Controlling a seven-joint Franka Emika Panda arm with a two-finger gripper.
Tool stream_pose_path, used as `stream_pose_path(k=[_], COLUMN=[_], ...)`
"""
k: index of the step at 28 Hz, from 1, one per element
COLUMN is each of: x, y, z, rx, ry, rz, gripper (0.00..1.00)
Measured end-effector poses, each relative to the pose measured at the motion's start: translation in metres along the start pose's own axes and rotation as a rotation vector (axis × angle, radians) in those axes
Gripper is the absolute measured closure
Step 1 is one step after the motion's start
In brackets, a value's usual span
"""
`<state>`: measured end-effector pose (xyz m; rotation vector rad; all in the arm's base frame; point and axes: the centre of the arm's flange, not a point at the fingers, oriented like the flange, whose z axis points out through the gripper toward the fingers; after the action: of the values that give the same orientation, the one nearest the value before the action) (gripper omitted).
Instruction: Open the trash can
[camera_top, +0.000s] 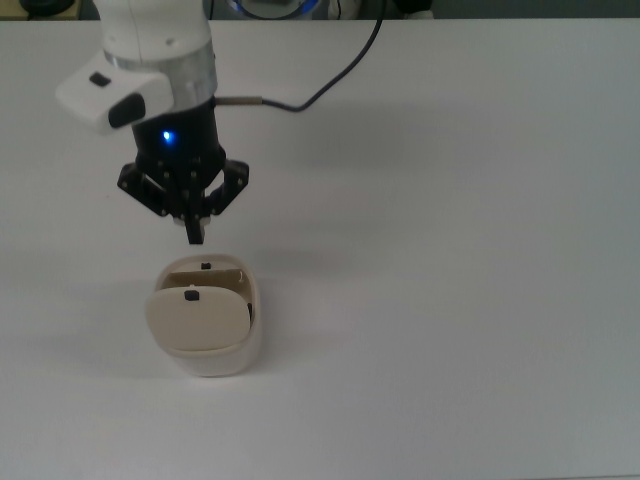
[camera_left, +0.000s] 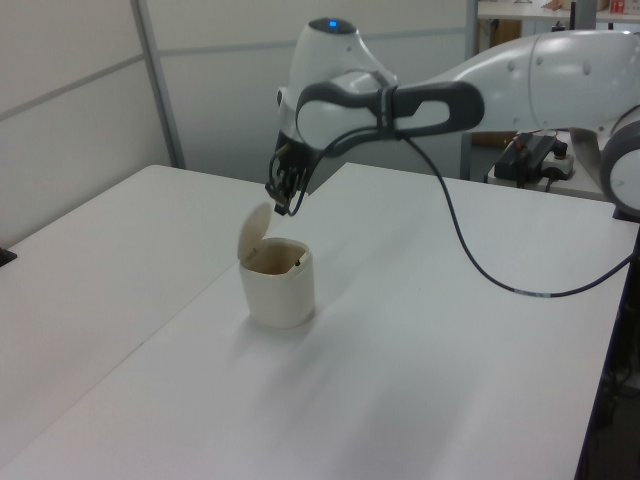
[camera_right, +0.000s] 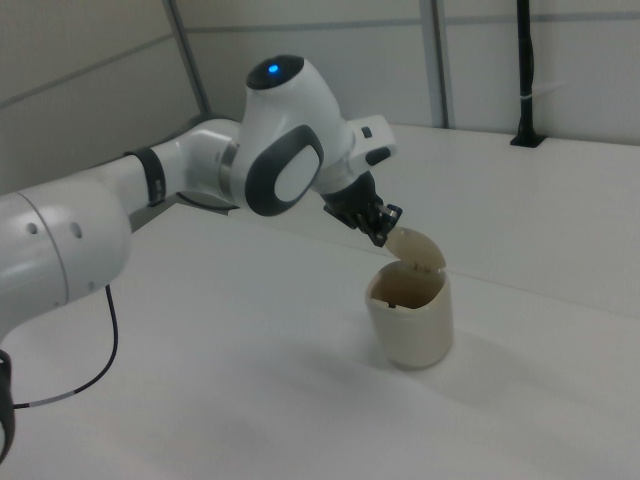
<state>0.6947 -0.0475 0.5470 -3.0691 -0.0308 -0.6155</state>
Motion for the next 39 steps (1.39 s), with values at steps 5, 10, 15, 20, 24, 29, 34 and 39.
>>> stream_pose_path(k=[5,10,15,20,24,29,34,39], x=[-0.006,-0.016,-0.026,-0.044,-0.056,-0.069,-0.073,-0.076], y=[-0.013,-0.034,-0.056,-0.077,-0.088,-0.095,-0.088,-0.083], z=[-0.029,-0.047,-0.065,-0.08,-0.095,-0.108,-0.102,-0.097], rx=[0.022,0.04,0.024,-0.017,-0.016,-0.014,-0.021,-0.025], ry=[-0.038,-0.109,-0.169,-0.269,-0.305,-0.313,-0.328,-0.346], rz=[-0.01,0.004,0.055,0.047,0.031,0.024,0.037,0.044], gripper=[0.99,0.99,0.99,0.99,0.99,0.99,0.83,0.67])
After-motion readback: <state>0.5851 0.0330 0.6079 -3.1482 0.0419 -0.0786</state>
